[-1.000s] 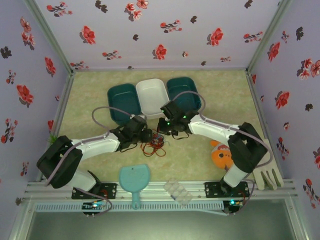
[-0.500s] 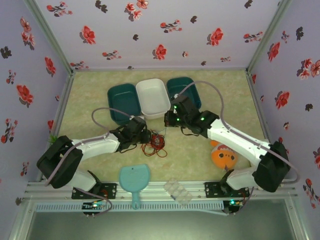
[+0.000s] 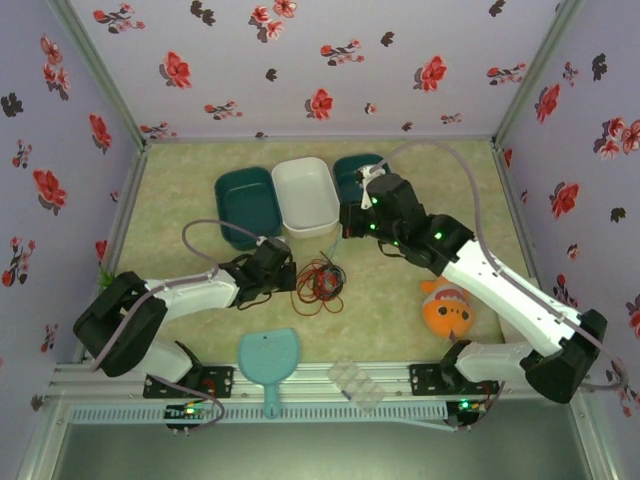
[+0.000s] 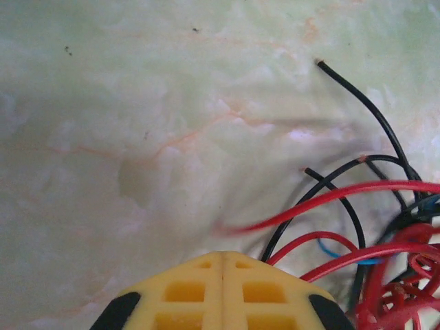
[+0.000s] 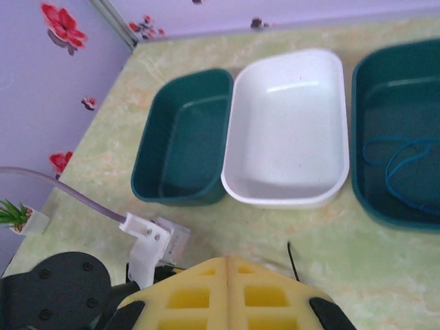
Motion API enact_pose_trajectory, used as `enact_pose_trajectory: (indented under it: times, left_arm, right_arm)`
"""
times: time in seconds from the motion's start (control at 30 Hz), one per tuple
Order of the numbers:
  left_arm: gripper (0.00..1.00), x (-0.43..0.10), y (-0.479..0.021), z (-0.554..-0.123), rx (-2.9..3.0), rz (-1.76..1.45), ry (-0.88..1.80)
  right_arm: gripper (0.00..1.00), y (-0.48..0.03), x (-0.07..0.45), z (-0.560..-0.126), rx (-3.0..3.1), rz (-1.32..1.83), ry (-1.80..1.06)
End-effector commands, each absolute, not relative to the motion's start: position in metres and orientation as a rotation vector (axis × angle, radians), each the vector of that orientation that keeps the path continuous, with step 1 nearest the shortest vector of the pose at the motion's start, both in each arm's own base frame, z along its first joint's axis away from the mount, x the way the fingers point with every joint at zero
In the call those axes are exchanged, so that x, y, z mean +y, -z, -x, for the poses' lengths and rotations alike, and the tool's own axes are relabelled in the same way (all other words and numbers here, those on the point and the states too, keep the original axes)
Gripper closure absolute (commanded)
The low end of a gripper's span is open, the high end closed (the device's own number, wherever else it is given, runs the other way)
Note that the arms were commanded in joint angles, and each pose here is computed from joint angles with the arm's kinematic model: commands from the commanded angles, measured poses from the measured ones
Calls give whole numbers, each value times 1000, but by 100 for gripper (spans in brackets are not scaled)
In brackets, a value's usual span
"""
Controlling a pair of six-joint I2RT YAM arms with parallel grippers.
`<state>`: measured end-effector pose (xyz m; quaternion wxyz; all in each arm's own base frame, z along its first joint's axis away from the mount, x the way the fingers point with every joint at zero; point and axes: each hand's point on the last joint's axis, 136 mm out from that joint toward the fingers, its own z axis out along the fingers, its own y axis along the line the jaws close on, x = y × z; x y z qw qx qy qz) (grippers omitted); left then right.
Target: Untangle the cables
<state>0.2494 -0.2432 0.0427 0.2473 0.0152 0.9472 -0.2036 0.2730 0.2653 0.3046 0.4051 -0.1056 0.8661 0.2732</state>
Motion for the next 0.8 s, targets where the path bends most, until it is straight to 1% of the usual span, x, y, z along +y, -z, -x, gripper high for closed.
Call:
enact_pose_trajectory:
  times: [0.0, 0.2, 0.4, 0.43, 0.47, 0.5, 0.57, 0.6, 0.63, 0.67, 0.77]
  left_arm:
    - [100, -233, -32, -247, 2610, -21, 505]
    - [100, -233, -30, -247, 2616, -32, 495]
    - [100, -235, -37, -249, 2600, -57, 499]
    - [98, -235, -39, -250, 2594, -60, 504]
    - [94, -236, -42, -251, 2585, -65, 509]
    - [87, -237, -44, -251, 2578, -68, 514]
    - [80, -238, -50, -252, 2561, -80, 527]
    - [72, -238, -52, -252, 2551, -86, 532]
    - [58, -239, -55, -252, 2541, -93, 541]
    - [49, -240, -58, -253, 2528, -100, 551]
    - [32, -241, -68, -253, 2488, -121, 576]
  right_arm:
    - [100, -329, 254, -270, 2133, 304, -626]
    - [100, -353, 242, -269, 2098, 328, -565]
    - [100, -381, 243, -265, 2038, 374, -583]
    - [100, -387, 243, -264, 2022, 386, -585]
    - [100, -392, 243, -264, 2010, 392, -588]
    - [100, -400, 244, -263, 1992, 403, -592]
    - [100, -411, 244, -262, 1968, 423, -597]
    - [100, -416, 245, -261, 1957, 430, -599]
    - [100, -421, 245, -261, 1946, 437, -600]
    - [100, -426, 245, -260, 1935, 445, -602]
    - [100, -438, 245, -260, 1904, 463, -599]
